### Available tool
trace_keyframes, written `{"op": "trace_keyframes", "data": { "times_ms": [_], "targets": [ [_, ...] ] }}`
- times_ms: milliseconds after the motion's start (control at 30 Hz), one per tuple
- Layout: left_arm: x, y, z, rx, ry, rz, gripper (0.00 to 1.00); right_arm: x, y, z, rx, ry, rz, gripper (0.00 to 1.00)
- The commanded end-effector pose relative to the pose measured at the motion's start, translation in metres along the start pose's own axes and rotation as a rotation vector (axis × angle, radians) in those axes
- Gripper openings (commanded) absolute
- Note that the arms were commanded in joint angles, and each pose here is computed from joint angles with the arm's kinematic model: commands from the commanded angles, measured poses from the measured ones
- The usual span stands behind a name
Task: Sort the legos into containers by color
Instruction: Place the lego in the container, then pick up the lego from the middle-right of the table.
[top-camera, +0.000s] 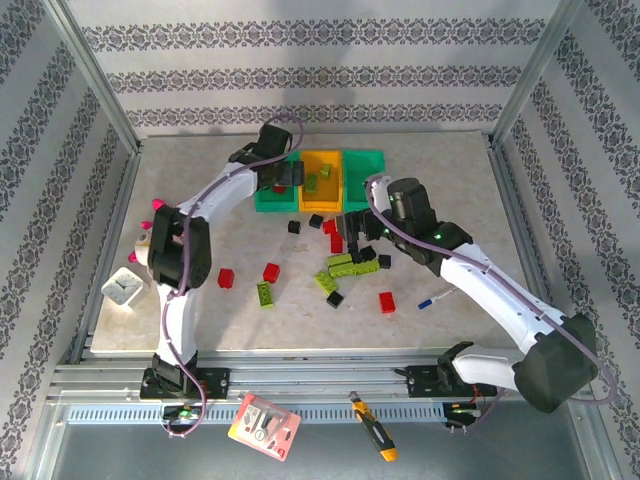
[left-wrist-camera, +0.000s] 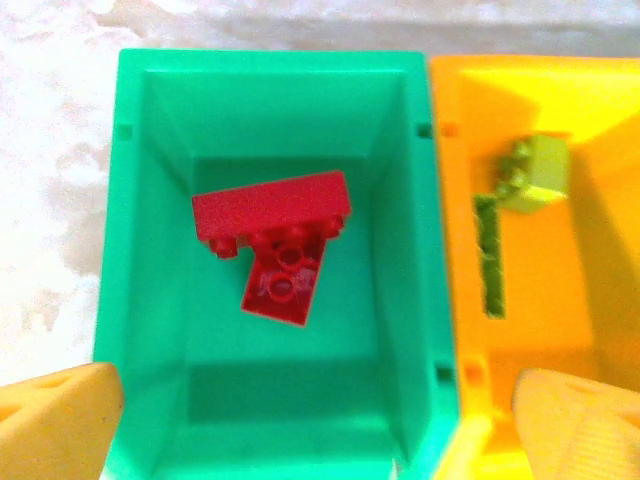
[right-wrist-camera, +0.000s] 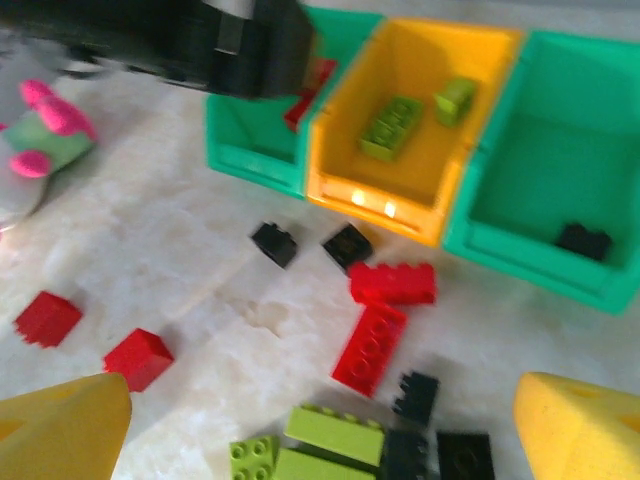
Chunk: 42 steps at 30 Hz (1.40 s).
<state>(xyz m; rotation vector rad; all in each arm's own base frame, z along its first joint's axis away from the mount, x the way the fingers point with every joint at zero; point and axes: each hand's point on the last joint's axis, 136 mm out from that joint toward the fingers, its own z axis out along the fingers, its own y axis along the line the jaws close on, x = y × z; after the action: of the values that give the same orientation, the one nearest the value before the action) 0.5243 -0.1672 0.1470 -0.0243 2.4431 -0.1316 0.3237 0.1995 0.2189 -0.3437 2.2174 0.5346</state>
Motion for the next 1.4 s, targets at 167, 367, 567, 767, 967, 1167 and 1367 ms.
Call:
{"op": "trace_keyframes", "data": {
  "times_ms": [167,367,567,767,967,1167,1367],
  "targets": [
    [0.006,-0.064,-0.094,0.399,-0.211,0.33,0.99,0.071,-0.078,-0.006,0.285,0.133,0.312,0.95],
    [0.073,-0.123,-0.132,0.638,-0.222,0.596,0.99,0.107,-0.092,0.009,0.317,0.258,0.39,0.86],
    [0.122,-0.156,-0.15,0.761,-0.184,0.683,0.99,0.128,-0.099,0.029,0.323,0.341,0.425,0.72],
    [0.141,-0.163,-0.151,0.792,-0.161,0.669,0.99,0.143,-0.109,0.044,0.338,0.399,0.439,0.6],
    [0.15,-0.162,-0.146,0.78,-0.14,0.684,0.99,0.154,-0.115,0.054,0.342,0.435,0.446,0.57],
    [0.152,-0.163,-0.147,0.78,-0.136,0.705,0.99,0.167,-0.12,0.061,0.351,0.472,0.451,0.56],
    [0.154,-0.165,-0.146,0.787,-0.134,0.705,0.99,0.169,-0.126,0.062,0.373,0.489,0.454,0.54]
  ]
}}
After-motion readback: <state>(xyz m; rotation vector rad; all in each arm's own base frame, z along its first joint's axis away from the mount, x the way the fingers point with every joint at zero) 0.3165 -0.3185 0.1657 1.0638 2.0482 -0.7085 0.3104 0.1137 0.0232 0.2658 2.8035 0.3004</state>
